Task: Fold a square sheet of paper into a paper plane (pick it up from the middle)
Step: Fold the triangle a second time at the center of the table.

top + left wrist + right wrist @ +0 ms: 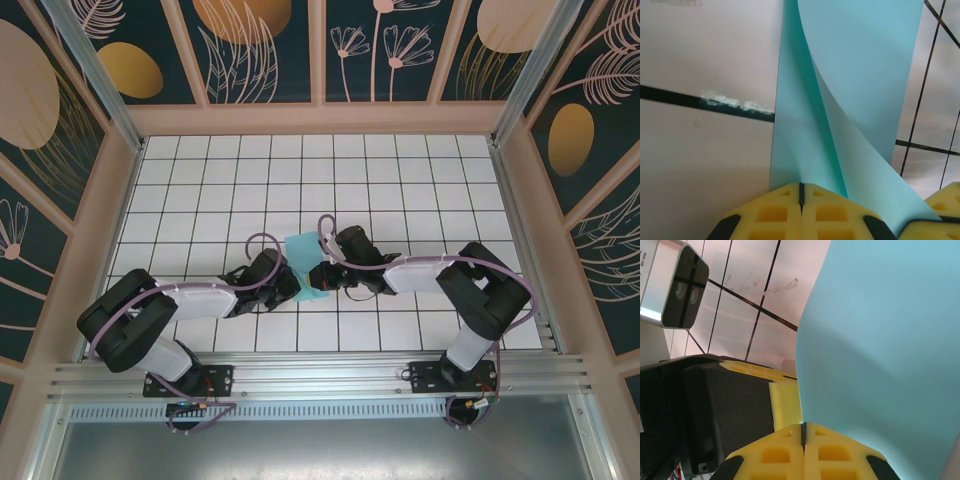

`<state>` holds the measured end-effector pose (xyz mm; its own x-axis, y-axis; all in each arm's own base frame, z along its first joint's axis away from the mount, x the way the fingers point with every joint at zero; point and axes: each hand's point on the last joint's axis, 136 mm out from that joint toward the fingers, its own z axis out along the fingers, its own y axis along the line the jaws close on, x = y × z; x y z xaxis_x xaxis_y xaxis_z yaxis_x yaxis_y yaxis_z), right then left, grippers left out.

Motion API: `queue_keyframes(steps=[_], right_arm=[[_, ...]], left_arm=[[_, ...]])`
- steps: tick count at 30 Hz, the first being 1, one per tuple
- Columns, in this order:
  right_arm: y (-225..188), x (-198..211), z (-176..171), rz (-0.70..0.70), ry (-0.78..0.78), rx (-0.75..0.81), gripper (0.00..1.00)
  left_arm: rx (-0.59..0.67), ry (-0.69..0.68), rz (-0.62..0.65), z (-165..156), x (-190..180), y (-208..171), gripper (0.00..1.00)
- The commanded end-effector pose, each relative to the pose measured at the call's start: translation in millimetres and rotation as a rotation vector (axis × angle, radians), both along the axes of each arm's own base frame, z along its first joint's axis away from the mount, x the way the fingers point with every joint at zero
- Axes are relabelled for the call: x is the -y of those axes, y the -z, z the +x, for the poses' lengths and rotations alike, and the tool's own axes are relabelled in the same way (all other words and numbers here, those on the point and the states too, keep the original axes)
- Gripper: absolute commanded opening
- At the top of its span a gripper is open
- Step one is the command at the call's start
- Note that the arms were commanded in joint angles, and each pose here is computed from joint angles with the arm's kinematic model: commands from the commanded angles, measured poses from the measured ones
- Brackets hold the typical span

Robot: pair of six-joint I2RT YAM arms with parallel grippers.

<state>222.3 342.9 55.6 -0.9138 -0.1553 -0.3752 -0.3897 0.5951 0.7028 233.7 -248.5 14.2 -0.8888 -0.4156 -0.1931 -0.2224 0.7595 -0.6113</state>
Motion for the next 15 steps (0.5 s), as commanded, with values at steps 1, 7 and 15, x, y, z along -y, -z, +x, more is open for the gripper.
queue_keyframes(steps=[1, 7, 15], right_arm=[[-5, 1, 4, 0.033, -0.038, 0.041, 0.0], [-3, 9, 11, 0.038, -0.079, 0.049, 0.0], [2, 12, 18, 0.026, -0.171, 0.068, 0.0]], left_arm=[[-0.009, 0.013, 0.076, -2, -7, 12, 0.05], [-0.023, 0.018, 0.106, -5, -11, 21, 0.05], [-0.032, 0.031, 0.124, -6, -11, 26, 0.05]])
